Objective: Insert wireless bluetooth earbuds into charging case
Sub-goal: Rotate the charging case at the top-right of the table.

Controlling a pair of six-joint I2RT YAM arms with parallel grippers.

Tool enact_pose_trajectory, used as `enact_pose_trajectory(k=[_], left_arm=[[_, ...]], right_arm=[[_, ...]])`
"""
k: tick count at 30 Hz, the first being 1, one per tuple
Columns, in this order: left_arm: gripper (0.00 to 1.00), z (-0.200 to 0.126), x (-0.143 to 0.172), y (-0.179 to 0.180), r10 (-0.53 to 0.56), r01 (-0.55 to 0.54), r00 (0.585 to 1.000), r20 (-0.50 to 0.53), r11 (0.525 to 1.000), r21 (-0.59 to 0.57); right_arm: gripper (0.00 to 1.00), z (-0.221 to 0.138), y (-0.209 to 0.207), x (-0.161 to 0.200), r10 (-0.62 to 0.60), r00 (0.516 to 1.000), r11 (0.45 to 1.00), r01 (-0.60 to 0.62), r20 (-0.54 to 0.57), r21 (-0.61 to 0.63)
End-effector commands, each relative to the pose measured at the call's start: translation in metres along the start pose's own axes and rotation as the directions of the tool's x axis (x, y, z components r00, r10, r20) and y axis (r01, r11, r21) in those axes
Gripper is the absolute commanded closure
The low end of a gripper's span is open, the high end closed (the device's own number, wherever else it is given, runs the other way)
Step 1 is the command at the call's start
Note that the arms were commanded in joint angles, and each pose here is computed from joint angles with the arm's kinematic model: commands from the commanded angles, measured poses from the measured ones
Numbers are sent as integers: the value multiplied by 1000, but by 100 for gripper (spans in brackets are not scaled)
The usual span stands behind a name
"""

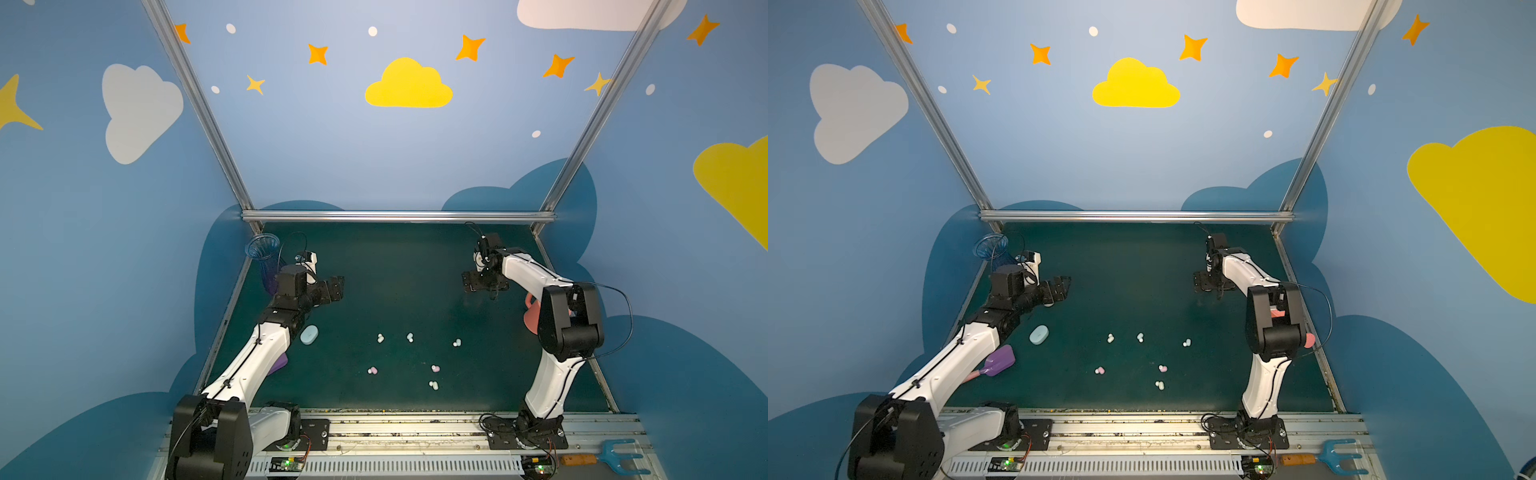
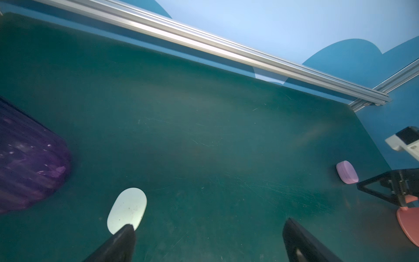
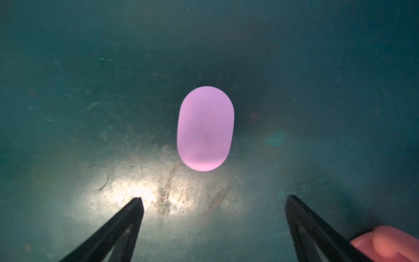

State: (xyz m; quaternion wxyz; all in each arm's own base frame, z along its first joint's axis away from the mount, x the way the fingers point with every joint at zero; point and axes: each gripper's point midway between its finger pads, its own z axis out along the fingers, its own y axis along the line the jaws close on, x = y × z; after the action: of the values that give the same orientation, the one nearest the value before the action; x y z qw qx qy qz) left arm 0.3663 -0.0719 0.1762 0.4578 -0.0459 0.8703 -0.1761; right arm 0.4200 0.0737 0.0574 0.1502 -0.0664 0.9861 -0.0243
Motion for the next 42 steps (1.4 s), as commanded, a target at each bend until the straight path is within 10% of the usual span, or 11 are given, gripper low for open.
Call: enact_pose_trajectory(k=[1,42], left_arm=[[0,-2,-13,-11,-4,3,1000,23,999,42],[0,-2,-14,-12,6,-8,1000,28,999,50]], right_arm=[[3,5,-4,-1,-18,1000,999,19,-22,42],[3,26,-65,-31,52,997,962,-32,-65,272]])
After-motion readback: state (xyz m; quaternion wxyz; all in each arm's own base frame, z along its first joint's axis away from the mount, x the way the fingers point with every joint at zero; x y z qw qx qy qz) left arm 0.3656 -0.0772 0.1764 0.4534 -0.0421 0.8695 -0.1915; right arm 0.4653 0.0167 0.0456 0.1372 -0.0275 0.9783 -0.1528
